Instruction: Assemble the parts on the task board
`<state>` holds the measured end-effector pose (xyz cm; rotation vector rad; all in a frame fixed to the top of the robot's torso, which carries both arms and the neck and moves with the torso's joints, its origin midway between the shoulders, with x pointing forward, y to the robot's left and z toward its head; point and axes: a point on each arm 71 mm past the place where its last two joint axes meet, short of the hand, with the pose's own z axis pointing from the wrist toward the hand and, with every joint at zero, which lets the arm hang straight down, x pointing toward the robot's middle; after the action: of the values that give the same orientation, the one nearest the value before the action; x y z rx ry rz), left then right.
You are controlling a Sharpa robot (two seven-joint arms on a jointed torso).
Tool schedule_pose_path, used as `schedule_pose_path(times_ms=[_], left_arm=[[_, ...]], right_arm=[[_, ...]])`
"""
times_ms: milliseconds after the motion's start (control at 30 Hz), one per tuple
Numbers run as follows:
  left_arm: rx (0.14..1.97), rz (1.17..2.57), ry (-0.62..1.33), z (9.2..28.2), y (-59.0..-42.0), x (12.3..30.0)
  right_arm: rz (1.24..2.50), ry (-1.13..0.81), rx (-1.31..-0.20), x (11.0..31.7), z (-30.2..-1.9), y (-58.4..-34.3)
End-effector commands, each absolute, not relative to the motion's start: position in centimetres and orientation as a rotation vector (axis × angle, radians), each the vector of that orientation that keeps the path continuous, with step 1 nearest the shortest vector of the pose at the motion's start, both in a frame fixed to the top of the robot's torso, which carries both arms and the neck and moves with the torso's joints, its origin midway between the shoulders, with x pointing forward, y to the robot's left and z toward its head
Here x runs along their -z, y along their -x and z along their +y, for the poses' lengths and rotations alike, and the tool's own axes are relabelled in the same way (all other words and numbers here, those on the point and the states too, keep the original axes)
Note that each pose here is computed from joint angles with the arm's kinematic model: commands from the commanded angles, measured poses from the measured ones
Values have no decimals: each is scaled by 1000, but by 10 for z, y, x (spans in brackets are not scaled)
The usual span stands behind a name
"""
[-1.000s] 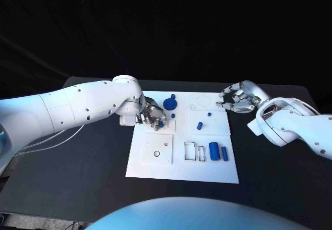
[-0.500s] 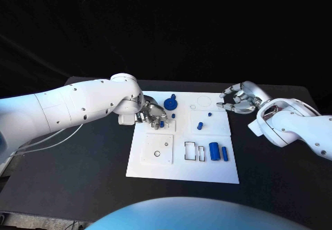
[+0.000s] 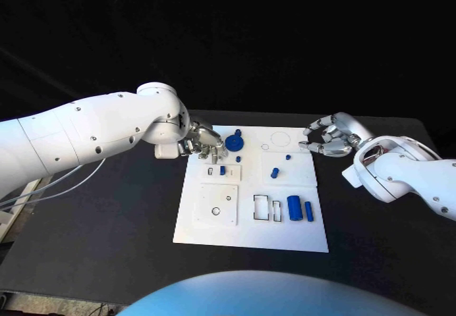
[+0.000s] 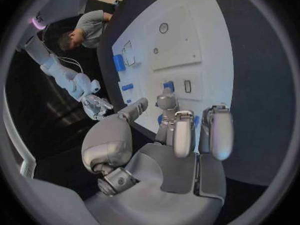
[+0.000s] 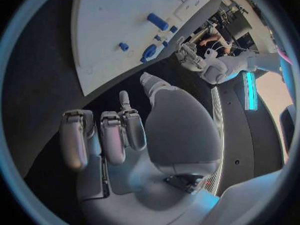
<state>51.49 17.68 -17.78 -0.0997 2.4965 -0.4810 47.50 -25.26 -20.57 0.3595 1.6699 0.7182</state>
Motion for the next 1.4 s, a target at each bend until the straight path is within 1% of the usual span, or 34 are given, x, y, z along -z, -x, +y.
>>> schedule_pose_path(times_ms=[33,267,467,867,1233,1400], left_arm=[[443,2407,105,184,-525,167],[331,2253,107,201,-543,156],[271,2208,106,209,-553,155],[196,2252,94,211,-563,174],[239,2338,110,203,-559,191],[247,2361,112,202,-557,195]], right_arm=[[1664,-342,-725,206,-253,-475],[1660,-342,-725,207,-254,-476],[1662,-341,-726,208,-254,-476],[1664,-342,-727,209,-253,-475],[1649,-342,-731,208,-253,-475],[1643,-342,-733,208,-253,-475]])
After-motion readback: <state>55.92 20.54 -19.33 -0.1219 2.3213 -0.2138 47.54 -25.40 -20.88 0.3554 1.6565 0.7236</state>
